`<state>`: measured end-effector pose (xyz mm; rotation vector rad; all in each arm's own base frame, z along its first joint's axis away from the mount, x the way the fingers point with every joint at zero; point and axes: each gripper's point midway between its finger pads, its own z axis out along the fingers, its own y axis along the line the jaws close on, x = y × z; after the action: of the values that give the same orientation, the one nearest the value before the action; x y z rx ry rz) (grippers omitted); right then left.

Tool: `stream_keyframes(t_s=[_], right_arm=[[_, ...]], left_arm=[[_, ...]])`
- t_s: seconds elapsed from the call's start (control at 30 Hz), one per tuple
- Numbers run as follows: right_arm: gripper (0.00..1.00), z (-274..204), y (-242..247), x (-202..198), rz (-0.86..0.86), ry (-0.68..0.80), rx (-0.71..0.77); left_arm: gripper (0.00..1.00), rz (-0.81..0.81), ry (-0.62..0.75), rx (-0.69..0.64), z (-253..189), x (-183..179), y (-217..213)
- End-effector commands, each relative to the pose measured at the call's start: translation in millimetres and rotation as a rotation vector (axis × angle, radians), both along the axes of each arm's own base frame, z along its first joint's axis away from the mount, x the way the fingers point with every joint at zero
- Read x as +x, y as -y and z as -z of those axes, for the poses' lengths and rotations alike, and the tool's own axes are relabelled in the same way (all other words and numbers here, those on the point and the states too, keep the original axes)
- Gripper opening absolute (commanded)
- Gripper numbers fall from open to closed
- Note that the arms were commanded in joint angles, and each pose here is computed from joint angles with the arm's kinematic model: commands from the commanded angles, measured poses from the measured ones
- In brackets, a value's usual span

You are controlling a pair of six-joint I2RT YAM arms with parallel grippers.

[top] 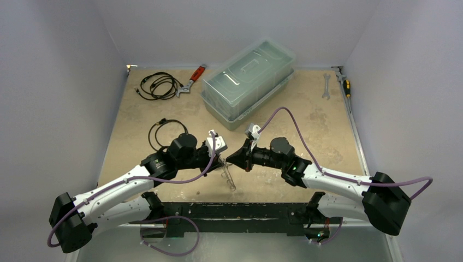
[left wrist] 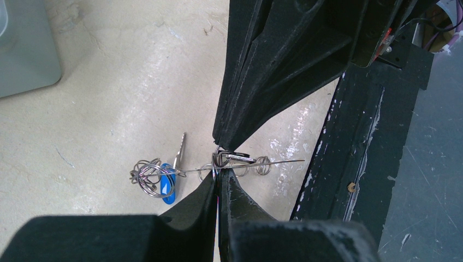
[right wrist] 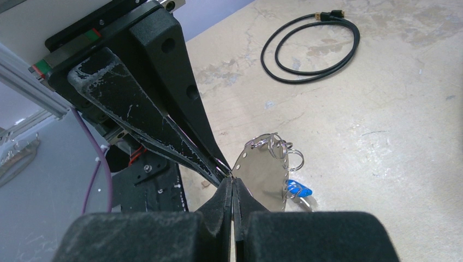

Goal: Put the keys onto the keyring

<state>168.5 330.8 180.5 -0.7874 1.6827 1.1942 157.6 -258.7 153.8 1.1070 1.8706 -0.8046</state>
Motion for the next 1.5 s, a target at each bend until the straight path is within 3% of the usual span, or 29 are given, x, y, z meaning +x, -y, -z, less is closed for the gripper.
stream_keyframes(t_s=[0.0,0.33,0.5,0.67,0.7,0.93,1.33,1.47], right_arm=[[0.00,-19.8,-1.6,7.8,0.028,0.055,0.032],[0.03,-17.2,-2.3,6.1,0.019,0.037,0.025],[0.27,-21.2,-2.6,7.5,0.026,0.038,0.028],[0.65,-28.0,-1.0,10.3,0.046,0.047,0.038],[0.69,-29.9,-0.1,11.3,0.054,0.050,0.042],[0.76,-37.6,15.6,23.5,0.171,0.100,0.101],[0.75,-47.2,21.2,6.2,0.093,0.181,0.114],[0.87,-46.9,22.8,5.4,0.091,0.190,0.103]], left_arm=[[0.00,0.021,0.039,-0.058,-15.5,1.8,7.6],[0.00,0.018,0.044,-0.061,-17.0,2.1,7.1],[0.00,0.019,0.044,-0.061,-17.2,2.0,7.1],[0.00,0.019,0.045,-0.063,-17.7,2.0,7.1],[0.00,0.019,0.045,-0.063,-17.5,2.1,7.1],[0.00,0.022,0.047,-0.067,-19.1,1.6,7.3],[0.00,0.055,0.065,-0.112,-32.2,-4.9,9.3],[0.00,0.058,0.072,-0.121,-35.2,-5.8,9.2]])
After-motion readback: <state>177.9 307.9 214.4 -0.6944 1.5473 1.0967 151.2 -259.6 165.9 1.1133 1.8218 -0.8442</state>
